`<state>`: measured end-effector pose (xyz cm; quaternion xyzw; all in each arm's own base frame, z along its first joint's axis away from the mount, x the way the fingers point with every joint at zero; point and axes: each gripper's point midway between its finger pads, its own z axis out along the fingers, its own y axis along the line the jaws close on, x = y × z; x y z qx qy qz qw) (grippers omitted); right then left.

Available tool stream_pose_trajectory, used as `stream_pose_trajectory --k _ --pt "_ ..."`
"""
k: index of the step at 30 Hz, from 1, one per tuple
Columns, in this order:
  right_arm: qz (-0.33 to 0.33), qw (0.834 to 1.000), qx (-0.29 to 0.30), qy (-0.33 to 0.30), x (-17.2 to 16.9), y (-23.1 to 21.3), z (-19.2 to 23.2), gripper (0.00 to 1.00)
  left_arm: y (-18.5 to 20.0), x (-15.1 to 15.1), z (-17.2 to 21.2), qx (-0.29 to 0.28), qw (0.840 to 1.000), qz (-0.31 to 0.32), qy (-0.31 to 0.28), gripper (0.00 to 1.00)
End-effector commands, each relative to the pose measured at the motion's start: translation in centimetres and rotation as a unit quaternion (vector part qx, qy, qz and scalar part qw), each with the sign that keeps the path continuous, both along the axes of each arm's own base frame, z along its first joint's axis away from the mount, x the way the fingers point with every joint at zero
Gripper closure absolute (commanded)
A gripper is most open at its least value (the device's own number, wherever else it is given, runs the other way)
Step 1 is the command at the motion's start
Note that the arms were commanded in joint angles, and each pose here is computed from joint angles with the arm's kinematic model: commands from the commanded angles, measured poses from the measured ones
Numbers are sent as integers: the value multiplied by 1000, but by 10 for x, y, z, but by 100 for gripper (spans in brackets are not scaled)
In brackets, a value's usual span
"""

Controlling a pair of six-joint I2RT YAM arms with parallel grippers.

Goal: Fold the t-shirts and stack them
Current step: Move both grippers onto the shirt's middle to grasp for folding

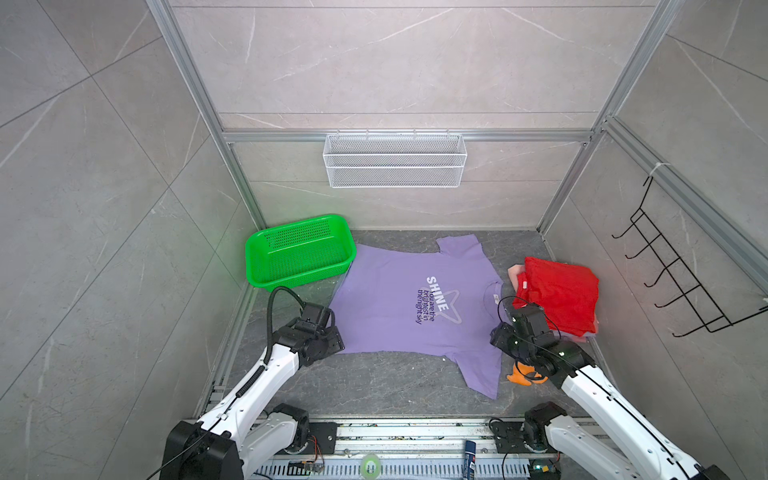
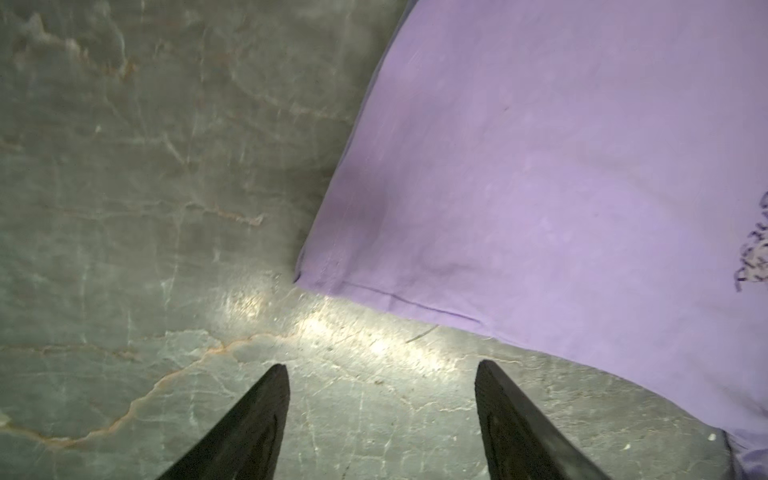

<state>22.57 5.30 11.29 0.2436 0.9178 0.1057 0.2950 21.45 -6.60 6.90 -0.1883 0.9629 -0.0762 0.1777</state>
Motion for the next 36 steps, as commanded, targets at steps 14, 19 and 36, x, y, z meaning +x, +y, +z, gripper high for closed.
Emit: stream_pose_trajectory --k 14,19,36 --pt "64 997 3 -42 162 69 0 36 -68 143 19 -67 993 -52 -85 25" --pt "74 997 14 -26 202 87 -24 36 -81 174 0 -69 993 -54 -76 25" --pt "94 991 70 71 227 94 -101 40 -76 191 -50 -81 996 -16 -30 25"
